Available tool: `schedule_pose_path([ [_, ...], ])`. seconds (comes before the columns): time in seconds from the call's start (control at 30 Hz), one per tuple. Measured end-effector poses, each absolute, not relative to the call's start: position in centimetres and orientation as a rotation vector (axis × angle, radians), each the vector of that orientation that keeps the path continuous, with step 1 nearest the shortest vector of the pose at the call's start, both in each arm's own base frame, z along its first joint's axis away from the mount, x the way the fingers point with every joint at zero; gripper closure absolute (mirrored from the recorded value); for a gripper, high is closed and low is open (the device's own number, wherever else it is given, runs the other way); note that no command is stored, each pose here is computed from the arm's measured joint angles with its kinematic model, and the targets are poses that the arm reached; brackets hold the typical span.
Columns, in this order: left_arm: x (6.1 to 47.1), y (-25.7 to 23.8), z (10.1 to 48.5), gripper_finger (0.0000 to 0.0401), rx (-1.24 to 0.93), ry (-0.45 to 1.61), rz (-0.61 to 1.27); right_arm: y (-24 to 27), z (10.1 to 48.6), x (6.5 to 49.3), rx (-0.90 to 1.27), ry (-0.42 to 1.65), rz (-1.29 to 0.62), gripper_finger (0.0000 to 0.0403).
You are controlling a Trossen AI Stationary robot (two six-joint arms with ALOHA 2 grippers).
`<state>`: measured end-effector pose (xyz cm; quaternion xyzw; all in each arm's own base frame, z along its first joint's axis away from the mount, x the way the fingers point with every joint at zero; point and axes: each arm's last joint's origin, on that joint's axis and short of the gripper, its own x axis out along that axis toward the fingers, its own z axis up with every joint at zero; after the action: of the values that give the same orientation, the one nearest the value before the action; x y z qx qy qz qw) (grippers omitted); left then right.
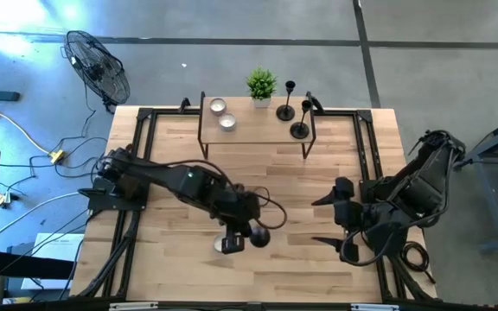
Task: Pick & Place candle stick holders
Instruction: Put the black candle holder on the shelf
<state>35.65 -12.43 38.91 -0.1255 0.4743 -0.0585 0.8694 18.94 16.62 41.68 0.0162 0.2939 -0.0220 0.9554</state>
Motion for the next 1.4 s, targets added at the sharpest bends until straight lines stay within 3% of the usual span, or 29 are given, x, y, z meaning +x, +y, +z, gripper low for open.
schedule_pose_path([
  [0.4,33.6,-11.3,45.7,0.0400,-0.155,0.762,-0.104,16.3,39.8,21.6,-0.076,0.488,-0.118,0.0018],
  [0.73,34.5,-10.9,45.3,0.0400,-0.043,0.733,-0.085,14.5,40.8,24.2,0.005,0.416,-0.028,0.0018],
  [1.4,35.1,-10.0,45.7,0.0400,0.030,0.688,-0.126,12.9,38.9,29.2,0.014,0.449,0.048,0.0031],
])
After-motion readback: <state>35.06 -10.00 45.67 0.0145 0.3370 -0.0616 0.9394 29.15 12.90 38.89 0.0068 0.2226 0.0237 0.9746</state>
